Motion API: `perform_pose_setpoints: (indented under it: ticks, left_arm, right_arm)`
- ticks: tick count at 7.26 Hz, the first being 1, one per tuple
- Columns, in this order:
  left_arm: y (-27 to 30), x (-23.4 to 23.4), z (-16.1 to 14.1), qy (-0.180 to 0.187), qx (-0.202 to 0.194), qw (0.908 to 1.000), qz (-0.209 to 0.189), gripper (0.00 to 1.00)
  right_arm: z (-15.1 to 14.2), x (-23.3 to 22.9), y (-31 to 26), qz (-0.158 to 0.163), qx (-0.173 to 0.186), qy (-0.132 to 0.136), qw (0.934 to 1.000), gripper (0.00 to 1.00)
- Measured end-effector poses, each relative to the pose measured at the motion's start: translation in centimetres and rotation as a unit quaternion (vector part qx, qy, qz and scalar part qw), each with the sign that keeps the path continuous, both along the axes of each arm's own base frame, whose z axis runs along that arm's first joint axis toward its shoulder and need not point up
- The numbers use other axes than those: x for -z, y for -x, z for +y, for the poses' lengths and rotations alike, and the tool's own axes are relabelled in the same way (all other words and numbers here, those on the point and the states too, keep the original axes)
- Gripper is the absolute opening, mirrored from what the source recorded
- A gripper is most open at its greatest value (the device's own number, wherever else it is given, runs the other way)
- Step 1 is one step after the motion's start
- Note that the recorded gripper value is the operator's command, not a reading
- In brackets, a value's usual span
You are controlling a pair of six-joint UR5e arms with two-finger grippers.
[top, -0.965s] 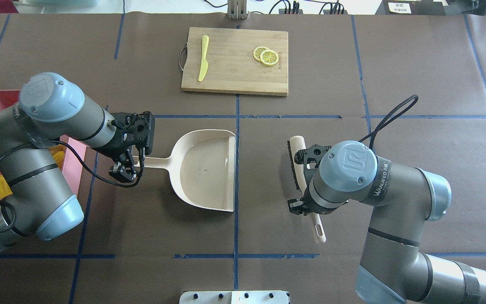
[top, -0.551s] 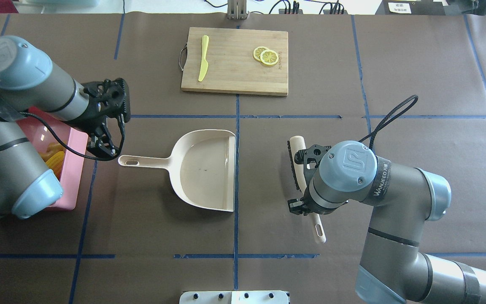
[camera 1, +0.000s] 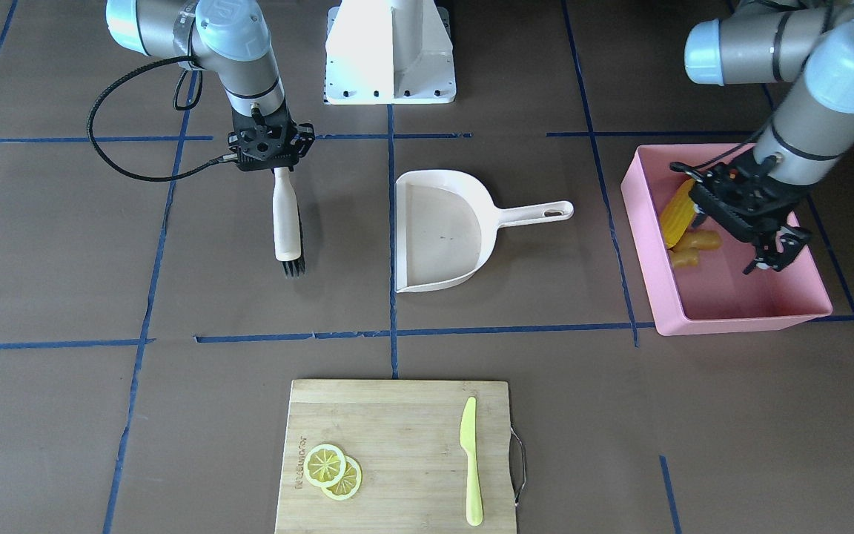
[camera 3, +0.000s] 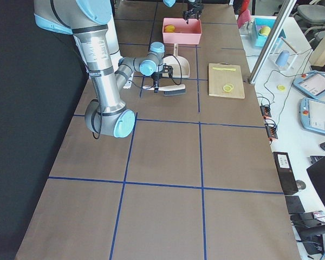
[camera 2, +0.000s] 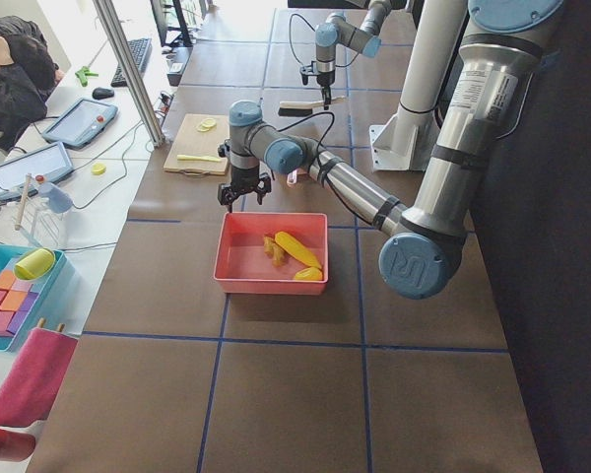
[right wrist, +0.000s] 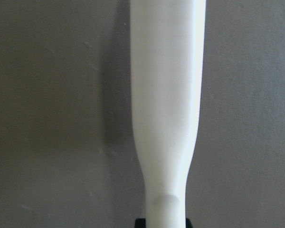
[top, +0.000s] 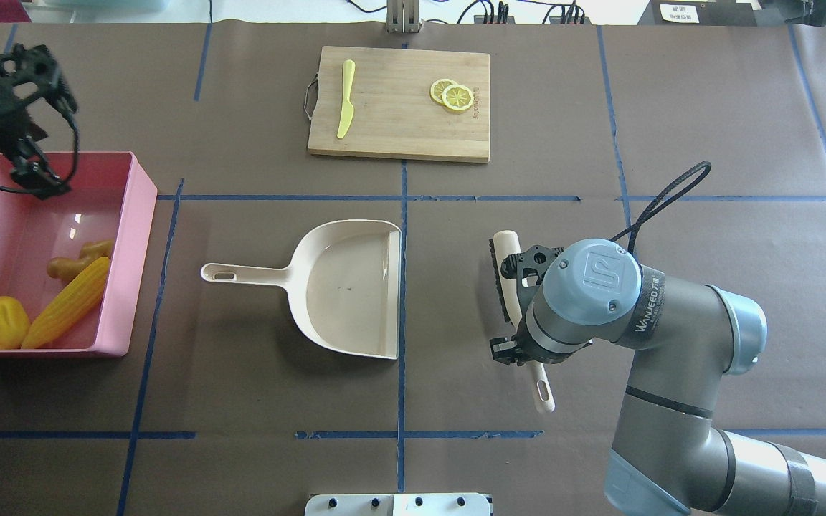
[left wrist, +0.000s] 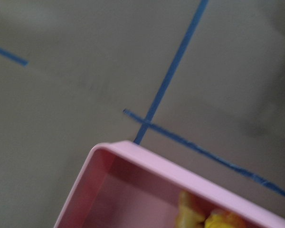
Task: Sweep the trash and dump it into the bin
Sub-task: 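Open the left gripper, release the dustpan handle and lift away, then carry the white-handled brush away from the dustpan with the right gripper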
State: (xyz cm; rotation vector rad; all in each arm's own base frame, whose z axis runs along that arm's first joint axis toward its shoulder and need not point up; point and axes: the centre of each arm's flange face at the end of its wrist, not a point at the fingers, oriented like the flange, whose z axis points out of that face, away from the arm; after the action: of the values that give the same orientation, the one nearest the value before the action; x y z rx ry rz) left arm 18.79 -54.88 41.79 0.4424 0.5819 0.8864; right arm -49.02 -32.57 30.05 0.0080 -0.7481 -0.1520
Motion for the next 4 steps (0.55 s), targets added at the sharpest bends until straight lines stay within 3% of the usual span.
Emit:
perform_pose_setpoints:
  ticks: [2,4]
  left_arm:
    - [11.3,-9.4,-0.9,0.100,0.085,0.9913,0.002,1.00]
    - [20.8,-18.7,0.2,0.192,0.164,0.9676,0.009,1.00]
  right_arm:
    - [-0.1,0.0,-0.1,0.000,-0.001,0.000,1.0000,0.00]
    - [-0.2,0.2,-0.2,-0.002,-0.002,-0.001,1.0000,0.00]
